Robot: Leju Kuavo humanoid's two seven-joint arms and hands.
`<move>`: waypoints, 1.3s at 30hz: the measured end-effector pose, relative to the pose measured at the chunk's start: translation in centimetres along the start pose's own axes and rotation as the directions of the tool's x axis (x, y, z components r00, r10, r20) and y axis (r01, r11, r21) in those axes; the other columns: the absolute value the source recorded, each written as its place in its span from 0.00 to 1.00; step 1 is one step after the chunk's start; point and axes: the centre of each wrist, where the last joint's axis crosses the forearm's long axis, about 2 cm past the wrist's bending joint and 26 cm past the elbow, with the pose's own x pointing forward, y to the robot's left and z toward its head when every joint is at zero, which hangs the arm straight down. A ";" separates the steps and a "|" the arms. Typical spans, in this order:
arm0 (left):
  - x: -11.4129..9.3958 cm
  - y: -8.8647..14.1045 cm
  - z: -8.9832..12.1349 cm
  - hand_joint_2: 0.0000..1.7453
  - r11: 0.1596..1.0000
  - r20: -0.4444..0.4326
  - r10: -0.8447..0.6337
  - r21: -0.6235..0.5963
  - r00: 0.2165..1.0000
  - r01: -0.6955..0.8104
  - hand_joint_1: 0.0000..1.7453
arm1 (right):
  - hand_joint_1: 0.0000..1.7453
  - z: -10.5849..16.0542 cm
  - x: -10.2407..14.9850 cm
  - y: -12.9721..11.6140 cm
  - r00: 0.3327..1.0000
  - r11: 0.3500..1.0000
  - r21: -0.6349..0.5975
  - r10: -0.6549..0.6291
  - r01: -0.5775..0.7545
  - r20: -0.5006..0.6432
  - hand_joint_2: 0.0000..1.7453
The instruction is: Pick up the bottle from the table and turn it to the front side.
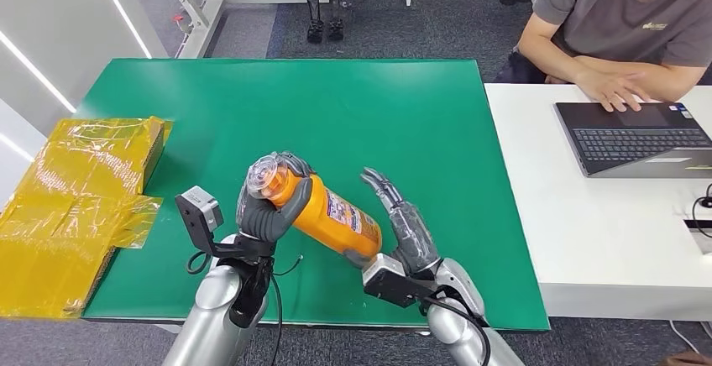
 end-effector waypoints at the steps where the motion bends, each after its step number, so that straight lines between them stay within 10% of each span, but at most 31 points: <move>1: 0.0 0.0 0.0 1.00 1.000 0.001 -0.004 0.007 1.000 0.004 1.00 | 0.00 0.0 0.2 0.0 1.000 0.999 -0.039 -0.021 0.021 0.012 1.00; 20: 3.0 5.3 -0.5 1.00 0.876 0.082 -0.481 0.070 0.873 0.477 1.00 | 0.00 0.4 4.3 -0.8 0.963 0.889 -0.393 -0.160 0.237 0.219 1.00; 29: 4.5 11.3 0.1 1.00 0.362 0.131 -0.923 -0.023 0.362 0.932 1.00 | 0.00 0.6 5.0 -0.9 0.958 0.873 -0.414 -0.175 0.259 0.229 1.00; 39: 7.8 19.1 -1.7 1.00 -0.117 0.274 -0.958 -0.085 -0.090 0.989 1.00 | 0.00 0.8 5.5 -0.9 0.947 0.871 -0.394 -0.206 0.292 0.245 1.00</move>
